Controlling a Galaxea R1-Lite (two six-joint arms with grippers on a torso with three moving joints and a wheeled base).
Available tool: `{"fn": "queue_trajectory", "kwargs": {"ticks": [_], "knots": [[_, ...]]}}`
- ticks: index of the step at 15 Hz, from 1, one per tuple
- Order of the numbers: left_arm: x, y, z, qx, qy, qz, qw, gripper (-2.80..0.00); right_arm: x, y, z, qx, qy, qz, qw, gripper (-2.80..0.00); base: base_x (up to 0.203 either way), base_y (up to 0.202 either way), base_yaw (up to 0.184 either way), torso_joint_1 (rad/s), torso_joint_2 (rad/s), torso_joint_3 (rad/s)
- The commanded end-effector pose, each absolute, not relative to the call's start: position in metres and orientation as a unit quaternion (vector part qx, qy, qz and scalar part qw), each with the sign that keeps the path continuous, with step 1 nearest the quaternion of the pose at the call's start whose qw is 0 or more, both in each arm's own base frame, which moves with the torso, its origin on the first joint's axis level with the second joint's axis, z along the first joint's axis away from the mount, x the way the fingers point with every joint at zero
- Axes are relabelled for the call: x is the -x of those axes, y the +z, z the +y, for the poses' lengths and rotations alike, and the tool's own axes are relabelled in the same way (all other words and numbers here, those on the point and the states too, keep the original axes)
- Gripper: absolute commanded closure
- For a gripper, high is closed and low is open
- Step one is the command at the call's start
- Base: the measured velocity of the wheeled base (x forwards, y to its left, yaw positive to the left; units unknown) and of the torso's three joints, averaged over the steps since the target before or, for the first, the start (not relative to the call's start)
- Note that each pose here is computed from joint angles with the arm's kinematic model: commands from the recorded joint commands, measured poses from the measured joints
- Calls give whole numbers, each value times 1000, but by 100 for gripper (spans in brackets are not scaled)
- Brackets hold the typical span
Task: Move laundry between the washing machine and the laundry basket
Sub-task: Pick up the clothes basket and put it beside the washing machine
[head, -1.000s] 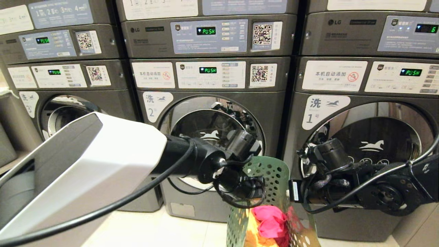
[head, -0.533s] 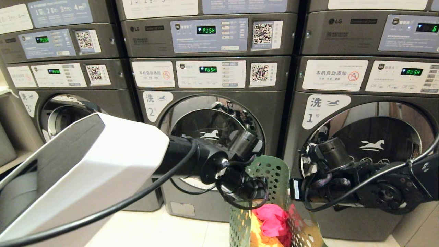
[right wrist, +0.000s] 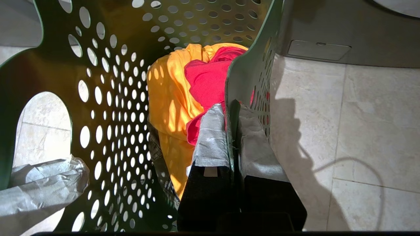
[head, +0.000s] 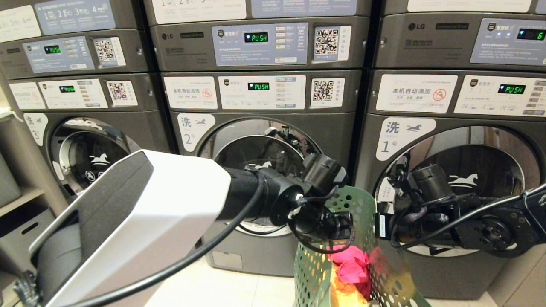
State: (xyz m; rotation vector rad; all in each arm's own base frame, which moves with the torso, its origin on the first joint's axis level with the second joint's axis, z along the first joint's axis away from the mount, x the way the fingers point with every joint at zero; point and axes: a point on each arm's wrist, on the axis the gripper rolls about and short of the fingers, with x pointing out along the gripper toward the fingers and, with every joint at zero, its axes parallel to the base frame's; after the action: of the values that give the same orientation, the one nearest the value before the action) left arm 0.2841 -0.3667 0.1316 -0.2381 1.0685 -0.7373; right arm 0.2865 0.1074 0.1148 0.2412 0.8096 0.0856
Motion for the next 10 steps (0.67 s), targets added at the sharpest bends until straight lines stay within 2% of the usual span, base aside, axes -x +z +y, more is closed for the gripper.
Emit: {"fn": "queue_trajectory", "kwargs": {"ticks": [1,10], "knots": [[-286,124,-378,109,-347,498,787,0,-288,115,99,-121,26,391,912,0,0,0,0,0,0,0],[-265,103,-408,89,-372,507,772,0,-288,113,72,-129,-24,388,912,0,0,0,0,0,0,0]]}}
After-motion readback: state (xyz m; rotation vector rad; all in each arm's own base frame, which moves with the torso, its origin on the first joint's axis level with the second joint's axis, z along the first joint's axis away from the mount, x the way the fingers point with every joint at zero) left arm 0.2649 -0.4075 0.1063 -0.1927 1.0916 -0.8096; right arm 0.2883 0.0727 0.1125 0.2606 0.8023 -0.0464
